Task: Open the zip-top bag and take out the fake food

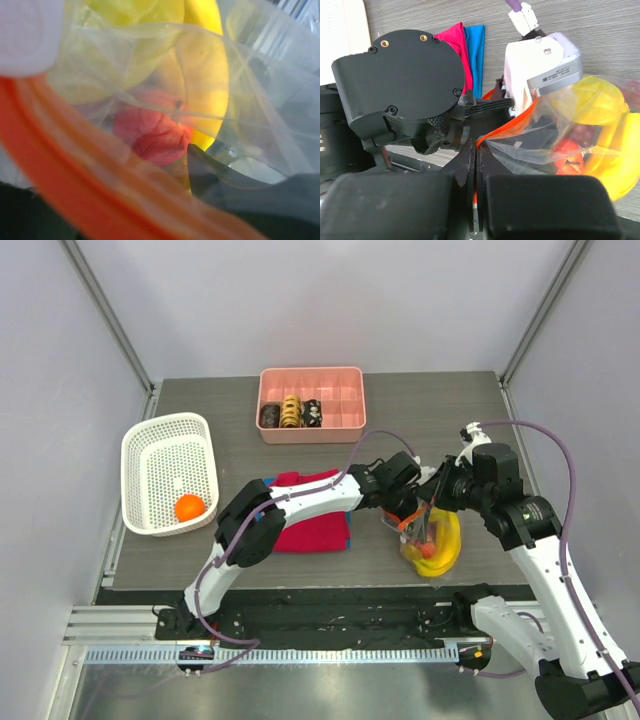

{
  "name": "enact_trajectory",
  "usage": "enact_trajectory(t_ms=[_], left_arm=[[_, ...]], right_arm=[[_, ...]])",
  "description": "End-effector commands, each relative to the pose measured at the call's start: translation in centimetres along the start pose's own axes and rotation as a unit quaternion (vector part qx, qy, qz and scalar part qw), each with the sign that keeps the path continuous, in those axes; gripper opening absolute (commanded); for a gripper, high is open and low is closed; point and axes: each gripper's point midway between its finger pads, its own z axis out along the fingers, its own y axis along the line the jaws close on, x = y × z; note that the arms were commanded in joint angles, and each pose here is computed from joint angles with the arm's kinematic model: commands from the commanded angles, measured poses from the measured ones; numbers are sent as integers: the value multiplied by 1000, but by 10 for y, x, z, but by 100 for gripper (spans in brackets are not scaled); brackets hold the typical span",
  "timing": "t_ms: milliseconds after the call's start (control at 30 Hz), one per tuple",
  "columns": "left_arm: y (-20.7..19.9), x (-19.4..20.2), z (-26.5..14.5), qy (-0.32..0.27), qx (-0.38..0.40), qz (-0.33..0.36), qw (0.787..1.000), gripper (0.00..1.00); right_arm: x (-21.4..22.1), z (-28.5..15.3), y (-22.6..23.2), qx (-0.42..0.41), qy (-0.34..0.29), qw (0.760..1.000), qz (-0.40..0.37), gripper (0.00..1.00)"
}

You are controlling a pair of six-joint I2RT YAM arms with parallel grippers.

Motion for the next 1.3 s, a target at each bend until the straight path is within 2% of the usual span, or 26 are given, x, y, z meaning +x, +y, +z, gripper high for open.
enact_trajectory(t_ms=[0,167,267,333,467,633,767,967,1133,1267], left_arm=[[-24,-23,7,-50,58,-14,997,50],[-22,-14,16,-22,66,-47,996,46],[-20,-7,14,-7,76,-54,996,48],[-18,-10,5,-20,71,-56,996,48],[4,-42,-27,-90,47,-72,992,53],[24,-63,-59,-106,21,-103,989,57],[35,-66,-68,-95,2,-130,987,62],[36,-41,-54,-38,23,-160,986,57],[58,-16,-52,7,-38,-113,993,61],[63,-10,-50,14,-59,-100,993,65]], right_arm=[[-16,2,17,-37,-30,999,1,1],[-32,4,24,-47,-57,997,6,1],[-44,11,23,-36,-71,997,6,1],[-57,13,29,-47,-92,995,7,1],[-78,23,46,-75,-107,991,15,1],[-100,19,63,-103,-133,986,10,1],[-90,24,58,-103,-125,987,8,1],[-42,34,28,-82,-95,992,23,1],[-24,31,13,-59,-84,994,22,1],[-22,34,13,-60,-74,995,25,1]])
